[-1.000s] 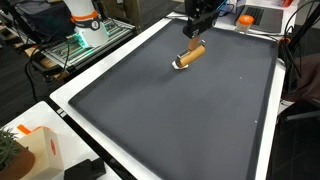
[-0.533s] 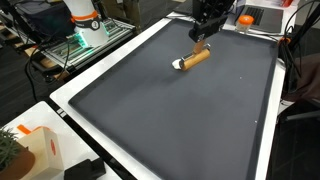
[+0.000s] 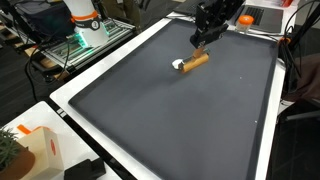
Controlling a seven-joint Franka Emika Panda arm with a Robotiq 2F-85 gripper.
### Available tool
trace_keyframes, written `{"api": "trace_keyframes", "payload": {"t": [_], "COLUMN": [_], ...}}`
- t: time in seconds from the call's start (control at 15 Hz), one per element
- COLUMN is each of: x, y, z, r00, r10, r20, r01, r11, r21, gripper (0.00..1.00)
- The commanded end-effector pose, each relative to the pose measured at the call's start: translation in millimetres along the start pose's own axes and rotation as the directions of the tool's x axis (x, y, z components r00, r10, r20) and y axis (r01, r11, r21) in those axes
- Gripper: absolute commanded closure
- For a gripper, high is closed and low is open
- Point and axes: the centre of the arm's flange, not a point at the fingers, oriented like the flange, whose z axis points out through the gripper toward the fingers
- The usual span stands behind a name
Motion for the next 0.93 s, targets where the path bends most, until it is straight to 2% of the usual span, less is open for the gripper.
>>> {"api": "trace_keyframes", "payload": {"t": [0.0, 0.13, 0.2, 0.87], "x": [1, 1, 1, 19], "y": [0, 0, 0, 6], "z": [2, 2, 2, 14], "r00": [1.000, 1.000, 1.000, 0.995], "r10": [0.000, 0.000, 0.000, -0.025], "r20": [0.002, 0.002, 0.002, 0.094], "r01": [0.000, 0.000, 0.000, 0.023], "r11": [1.000, 1.000, 1.000, 0.999], "r21": [-0.001, -0.001, -0.001, 0.024], "gripper": [0.53, 0.53, 0.78, 0.78]}}
